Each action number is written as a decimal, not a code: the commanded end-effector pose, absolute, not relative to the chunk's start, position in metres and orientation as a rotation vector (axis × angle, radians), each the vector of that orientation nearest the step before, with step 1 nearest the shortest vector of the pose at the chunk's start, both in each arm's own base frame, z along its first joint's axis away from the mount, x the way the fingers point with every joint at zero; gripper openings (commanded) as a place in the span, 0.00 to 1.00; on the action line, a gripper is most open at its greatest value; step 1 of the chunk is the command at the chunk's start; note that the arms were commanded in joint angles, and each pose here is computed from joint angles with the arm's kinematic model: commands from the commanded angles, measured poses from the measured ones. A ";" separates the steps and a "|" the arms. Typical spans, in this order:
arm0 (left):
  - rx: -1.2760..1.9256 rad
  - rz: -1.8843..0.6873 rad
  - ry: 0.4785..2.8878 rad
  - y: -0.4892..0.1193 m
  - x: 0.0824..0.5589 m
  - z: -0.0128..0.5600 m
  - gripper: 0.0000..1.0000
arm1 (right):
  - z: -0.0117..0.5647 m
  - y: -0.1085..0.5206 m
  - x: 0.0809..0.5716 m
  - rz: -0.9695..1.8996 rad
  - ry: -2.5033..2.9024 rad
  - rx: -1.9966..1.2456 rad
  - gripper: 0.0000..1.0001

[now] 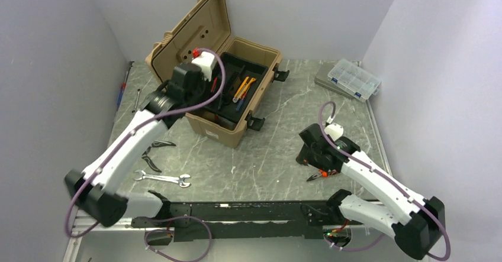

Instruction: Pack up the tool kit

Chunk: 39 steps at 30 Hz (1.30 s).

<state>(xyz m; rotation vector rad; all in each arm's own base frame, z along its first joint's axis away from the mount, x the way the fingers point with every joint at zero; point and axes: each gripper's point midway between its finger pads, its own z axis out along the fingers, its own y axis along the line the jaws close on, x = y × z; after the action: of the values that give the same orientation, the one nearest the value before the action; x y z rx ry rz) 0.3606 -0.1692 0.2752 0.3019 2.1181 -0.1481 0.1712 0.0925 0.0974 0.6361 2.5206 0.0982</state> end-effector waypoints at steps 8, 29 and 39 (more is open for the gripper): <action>0.572 -0.675 1.971 -0.225 0.222 0.282 0.99 | 0.089 0.070 0.199 -0.090 2.511 0.727 0.97; 0.727 -0.681 1.982 -0.228 0.170 0.244 0.99 | 0.034 -0.007 0.181 -0.112 2.363 1.342 0.89; 0.713 -0.617 1.988 -0.212 0.169 0.235 0.99 | 0.042 -0.001 0.205 -0.027 2.409 1.274 0.86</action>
<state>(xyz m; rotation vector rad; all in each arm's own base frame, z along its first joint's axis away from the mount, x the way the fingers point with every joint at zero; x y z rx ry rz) 0.1681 -0.2137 0.2442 0.6969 1.9774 -0.6435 0.1773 -0.0059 0.0180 1.3696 2.4372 -0.1261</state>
